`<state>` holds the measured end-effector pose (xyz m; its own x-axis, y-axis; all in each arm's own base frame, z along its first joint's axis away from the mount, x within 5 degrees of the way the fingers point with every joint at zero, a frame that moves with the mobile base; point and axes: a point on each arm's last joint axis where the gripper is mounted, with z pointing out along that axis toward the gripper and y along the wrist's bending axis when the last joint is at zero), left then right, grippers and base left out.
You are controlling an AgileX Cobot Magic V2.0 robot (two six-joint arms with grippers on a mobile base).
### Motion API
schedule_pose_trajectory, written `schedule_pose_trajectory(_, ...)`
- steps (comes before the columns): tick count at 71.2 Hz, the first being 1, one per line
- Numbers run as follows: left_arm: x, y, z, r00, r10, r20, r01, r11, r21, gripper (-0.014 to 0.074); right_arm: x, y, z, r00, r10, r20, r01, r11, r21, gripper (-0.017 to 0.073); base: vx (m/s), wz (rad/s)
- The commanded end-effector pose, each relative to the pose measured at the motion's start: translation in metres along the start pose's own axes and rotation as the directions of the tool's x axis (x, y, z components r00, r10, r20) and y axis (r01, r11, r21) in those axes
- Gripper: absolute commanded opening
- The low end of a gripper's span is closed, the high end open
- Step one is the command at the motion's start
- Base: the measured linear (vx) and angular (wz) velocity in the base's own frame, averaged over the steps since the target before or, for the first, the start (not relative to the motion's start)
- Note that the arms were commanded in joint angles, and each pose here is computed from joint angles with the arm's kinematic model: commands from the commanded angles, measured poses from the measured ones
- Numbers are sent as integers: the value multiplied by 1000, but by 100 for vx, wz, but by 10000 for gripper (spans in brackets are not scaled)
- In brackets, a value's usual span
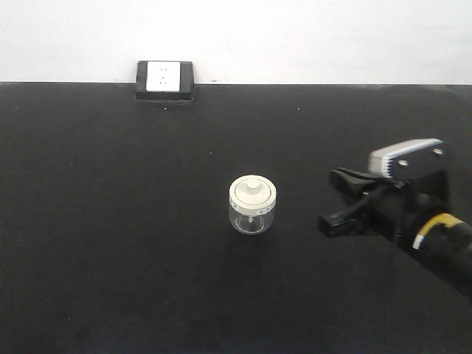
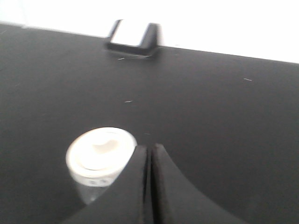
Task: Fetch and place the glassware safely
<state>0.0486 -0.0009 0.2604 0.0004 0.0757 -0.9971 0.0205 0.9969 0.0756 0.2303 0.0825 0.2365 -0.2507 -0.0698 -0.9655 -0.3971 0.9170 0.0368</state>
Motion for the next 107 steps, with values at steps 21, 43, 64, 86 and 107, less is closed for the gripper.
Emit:
schedule_pose_trajectory(21,-14,1,-1,996,-18,87,18,1000,1,-7,-16,-19,-71,993,-24,111,6,987,161,0,0,0)
schedule_pose_trajectory(43,-14,1,-1,996,-18,87,18,1000,1,-7,-11,-10,-128,987,-29,155,-5,976,219,-1,0,0)
schedule_pose_trajectory(64,-14,1,-1,996,-18,87,18,1000,1,-7,20,-2,-169,963,-53,265,-13,971,241,-1,0,0)
schedule_pose_trajectory(86,-14,1,-1,996,-18,87,18,1000,1,-7,25,3,-190,924,-87,371,-10,968,251,-1,0,0)
schedule_pose_trajectory(107,-14,1,-1,996,-18,87,18,1000,1,-7,25,3,-190,924,-87,371,-10,968,251,-1,0,0)
